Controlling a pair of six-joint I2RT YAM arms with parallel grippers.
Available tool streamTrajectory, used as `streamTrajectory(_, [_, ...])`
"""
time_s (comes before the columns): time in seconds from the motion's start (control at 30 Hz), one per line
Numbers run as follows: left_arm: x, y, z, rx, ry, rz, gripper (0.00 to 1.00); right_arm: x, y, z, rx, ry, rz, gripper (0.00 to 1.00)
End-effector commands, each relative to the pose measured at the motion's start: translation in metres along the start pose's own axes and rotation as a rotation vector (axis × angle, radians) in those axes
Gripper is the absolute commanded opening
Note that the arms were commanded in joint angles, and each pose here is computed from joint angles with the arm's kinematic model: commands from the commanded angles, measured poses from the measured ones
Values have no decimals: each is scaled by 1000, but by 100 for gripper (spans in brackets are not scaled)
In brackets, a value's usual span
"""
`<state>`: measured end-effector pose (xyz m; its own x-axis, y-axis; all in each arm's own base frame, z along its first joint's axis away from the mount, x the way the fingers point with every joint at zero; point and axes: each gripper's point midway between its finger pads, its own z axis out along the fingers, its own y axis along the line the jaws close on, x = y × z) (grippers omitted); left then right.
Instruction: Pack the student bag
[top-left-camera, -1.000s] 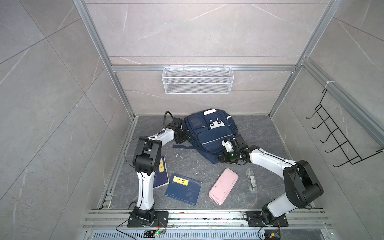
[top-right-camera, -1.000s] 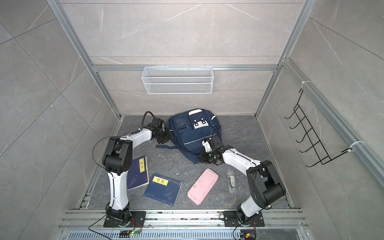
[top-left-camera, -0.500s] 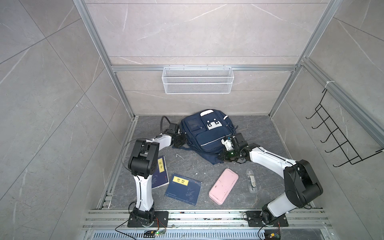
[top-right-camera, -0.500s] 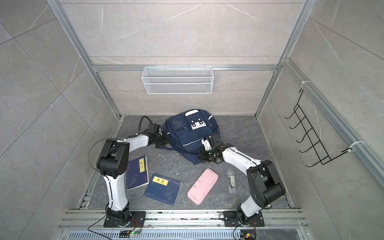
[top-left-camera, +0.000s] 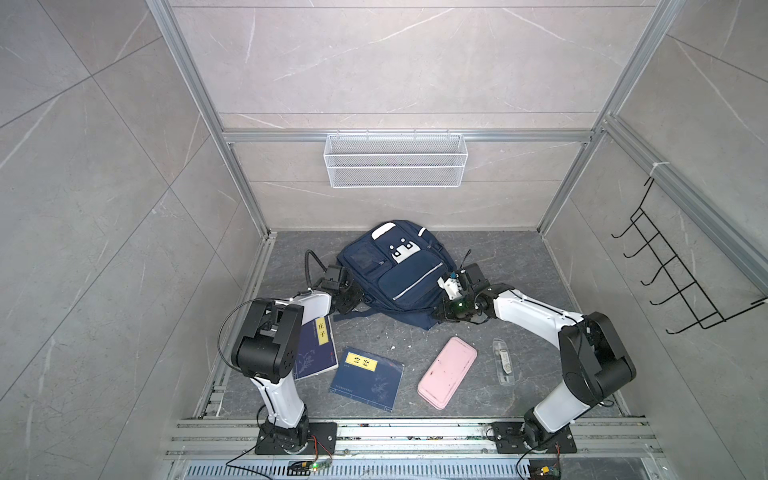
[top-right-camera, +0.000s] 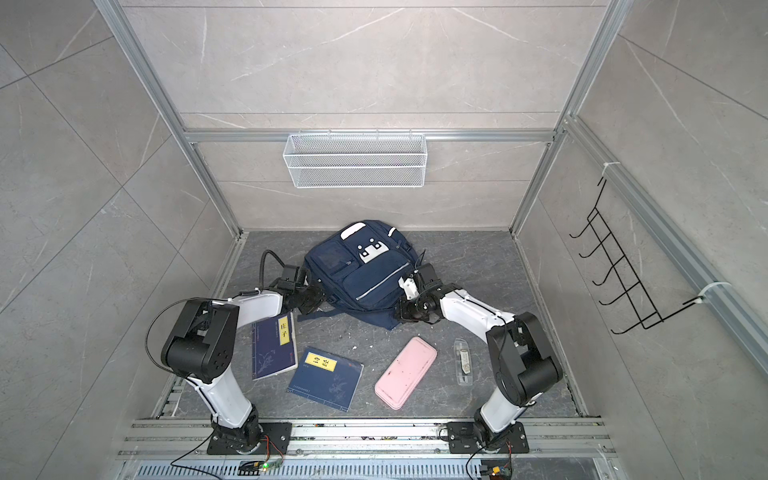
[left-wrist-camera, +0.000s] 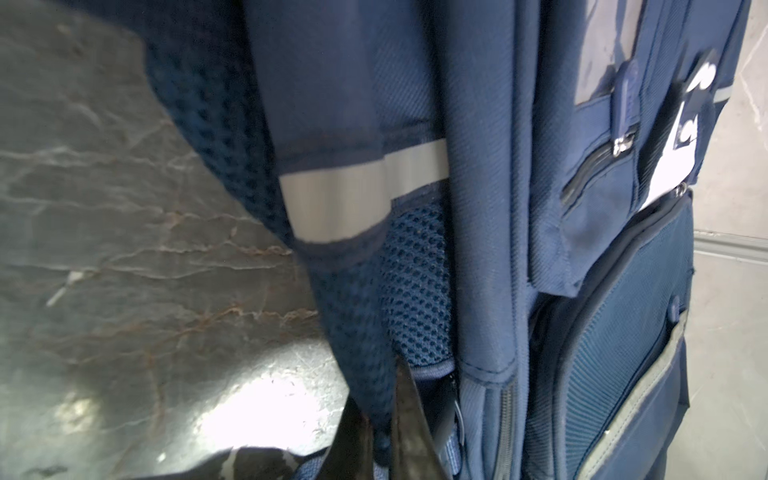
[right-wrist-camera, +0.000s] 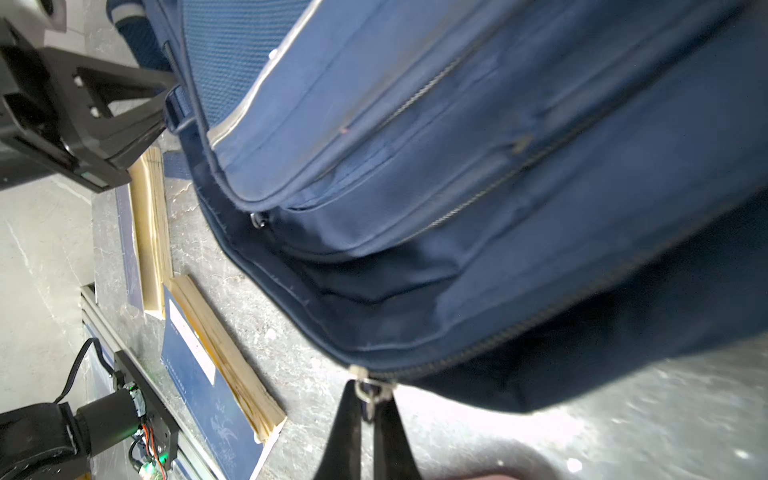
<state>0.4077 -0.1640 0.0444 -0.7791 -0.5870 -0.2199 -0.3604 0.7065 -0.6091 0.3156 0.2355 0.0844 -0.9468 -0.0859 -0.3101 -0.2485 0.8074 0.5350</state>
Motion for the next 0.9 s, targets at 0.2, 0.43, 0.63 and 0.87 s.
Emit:
streamTrajectory(0.2, [-3,-58,9,82,-25,4,0,22,44,25,-81,107,-73,0])
streamTrajectory(0.43, [-3,-59,6,78,-41,2,0,15,70,47,-151,106,-53,0])
streamTrajectory(0.63, [-3,-58,3,78,-46,-1,0,6,82,82,-150,123,-31,0])
streamTrajectory(0.87, [1,-49,-5,62,-51,-8,0,-17,70,93,-38,89,-71,0])
